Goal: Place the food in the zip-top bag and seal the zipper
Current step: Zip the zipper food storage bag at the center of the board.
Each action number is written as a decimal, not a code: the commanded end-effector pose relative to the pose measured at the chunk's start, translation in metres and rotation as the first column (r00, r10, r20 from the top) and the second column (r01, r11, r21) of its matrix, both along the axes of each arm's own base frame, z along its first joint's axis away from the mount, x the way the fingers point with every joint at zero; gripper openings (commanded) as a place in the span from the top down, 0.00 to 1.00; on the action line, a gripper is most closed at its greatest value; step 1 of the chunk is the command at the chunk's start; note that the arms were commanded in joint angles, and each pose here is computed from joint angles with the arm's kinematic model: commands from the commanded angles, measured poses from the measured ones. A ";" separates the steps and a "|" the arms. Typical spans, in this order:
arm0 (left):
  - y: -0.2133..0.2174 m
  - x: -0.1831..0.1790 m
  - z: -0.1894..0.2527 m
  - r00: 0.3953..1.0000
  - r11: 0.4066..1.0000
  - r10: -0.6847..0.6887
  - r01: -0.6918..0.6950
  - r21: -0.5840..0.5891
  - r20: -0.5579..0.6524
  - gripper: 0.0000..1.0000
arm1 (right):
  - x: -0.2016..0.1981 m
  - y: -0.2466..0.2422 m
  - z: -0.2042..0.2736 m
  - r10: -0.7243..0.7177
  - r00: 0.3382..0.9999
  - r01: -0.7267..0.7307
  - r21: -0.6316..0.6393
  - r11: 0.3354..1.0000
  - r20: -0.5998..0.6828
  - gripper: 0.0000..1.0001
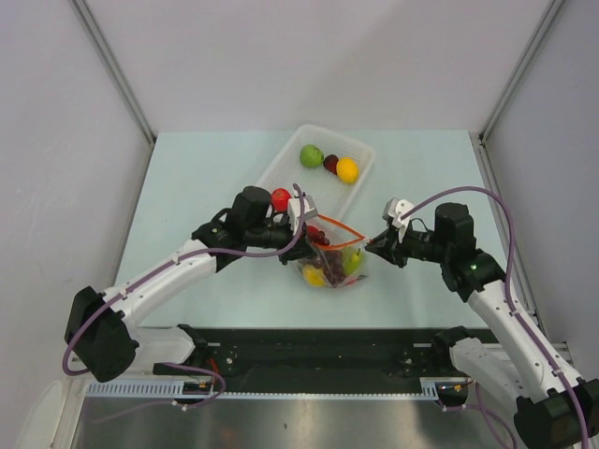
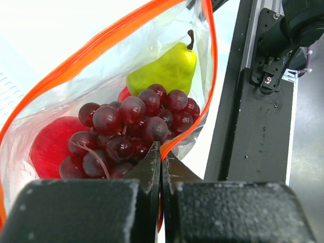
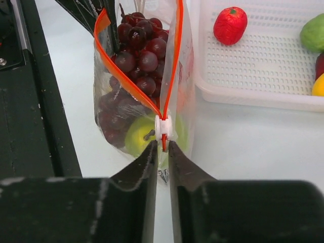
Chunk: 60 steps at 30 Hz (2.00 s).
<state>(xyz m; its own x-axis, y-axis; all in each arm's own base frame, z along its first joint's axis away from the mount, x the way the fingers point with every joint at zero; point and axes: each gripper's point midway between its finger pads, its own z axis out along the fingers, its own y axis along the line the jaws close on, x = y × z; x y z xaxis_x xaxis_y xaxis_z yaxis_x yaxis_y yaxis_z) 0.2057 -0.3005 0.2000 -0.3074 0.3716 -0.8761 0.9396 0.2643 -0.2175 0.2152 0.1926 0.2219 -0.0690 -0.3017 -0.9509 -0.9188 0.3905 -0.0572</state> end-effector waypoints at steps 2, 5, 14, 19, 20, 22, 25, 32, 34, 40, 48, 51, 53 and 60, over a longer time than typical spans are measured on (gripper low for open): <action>-0.002 0.002 0.009 0.999 0.999 -0.022 0.023 -0.039 0.025 1.00 | 0.005 0.002 0.019 0.004 0.996 -0.005 0.014 1.000 0.089 0.97; -0.001 0.001 0.010 0.999 0.999 -0.028 0.029 -0.035 0.032 0.99 | 0.003 0.000 0.021 0.007 0.994 -0.008 0.009 1.000 0.107 1.00; -0.007 0.011 0.083 0.965 0.994 -0.011 0.039 -0.103 0.261 0.45 | -0.006 0.002 0.026 0.052 0.991 -0.050 -0.025 0.998 0.121 1.00; -0.035 0.002 0.118 0.912 0.992 -0.116 0.130 -0.009 0.394 0.41 | -0.007 0.003 0.021 0.046 0.997 -0.043 -0.054 0.998 0.064 1.00; -0.042 -0.001 0.118 0.889 0.987 -0.150 0.161 0.011 0.433 0.39 | -0.008 0.002 0.023 0.039 0.997 -0.036 -0.048 0.998 0.064 1.00; -0.051 0.004 0.114 0.873 0.985 -0.167 0.167 0.040 0.459 0.34 | -0.006 0.003 0.024 0.022 0.997 -0.019 -0.043 0.999 0.070 1.00; -0.071 -0.002 0.106 0.850 0.969 -0.244 0.232 0.083 0.467 0.32 | -0.008 0.002 0.024 0.003 0.999 -0.001 -0.039 0.999 0.054 1.00; -0.097 -0.010 0.084 0.838 0.948 -0.312 0.303 0.094 0.447 0.35 | -0.007 0.001 0.025 -0.038 0.999 0.039 -0.012 0.999 0.031 1.00; -0.100 -0.011 0.077 0.852 0.950 -0.309 0.299 0.092 0.422 0.37 | -0.007 0.001 0.026 -0.044 0.999 0.044 -0.005 0.999 0.023 1.00; -0.111 -0.011 0.067 0.875 0.958 -0.282 0.279 0.068 0.394 0.44 | -0.007 0.002 0.027 -0.046 0.999 0.046 0.006 0.999 0.016 1.00; -0.113 -0.016 0.061 0.907 0.967 -0.251 0.249 0.049 0.337 0.50 | -0.009 0.002 0.028 -0.050 0.999 0.050 0.014 0.999 0.011 1.00; -0.105 -0.015 0.058 0.905 0.970 -0.242 0.231 0.074 0.350 0.50 | -0.011 0.001 0.028 -0.049 0.999 0.048 0.008 0.999 0.017 1.00; -0.097 -0.016 0.063 0.899 0.972 -0.235 0.223 0.075 0.370 0.44 | -0.013 0.000 0.027 -0.046 0.999 0.046 0.006 0.999 0.016 1.00; -0.072 -0.014 0.043 0.890 0.968 -0.237 0.182 0.175 0.388 0.39 | -0.014 0.001 0.028 -0.037 0.999 0.037 0.014 0.999 0.018 1.00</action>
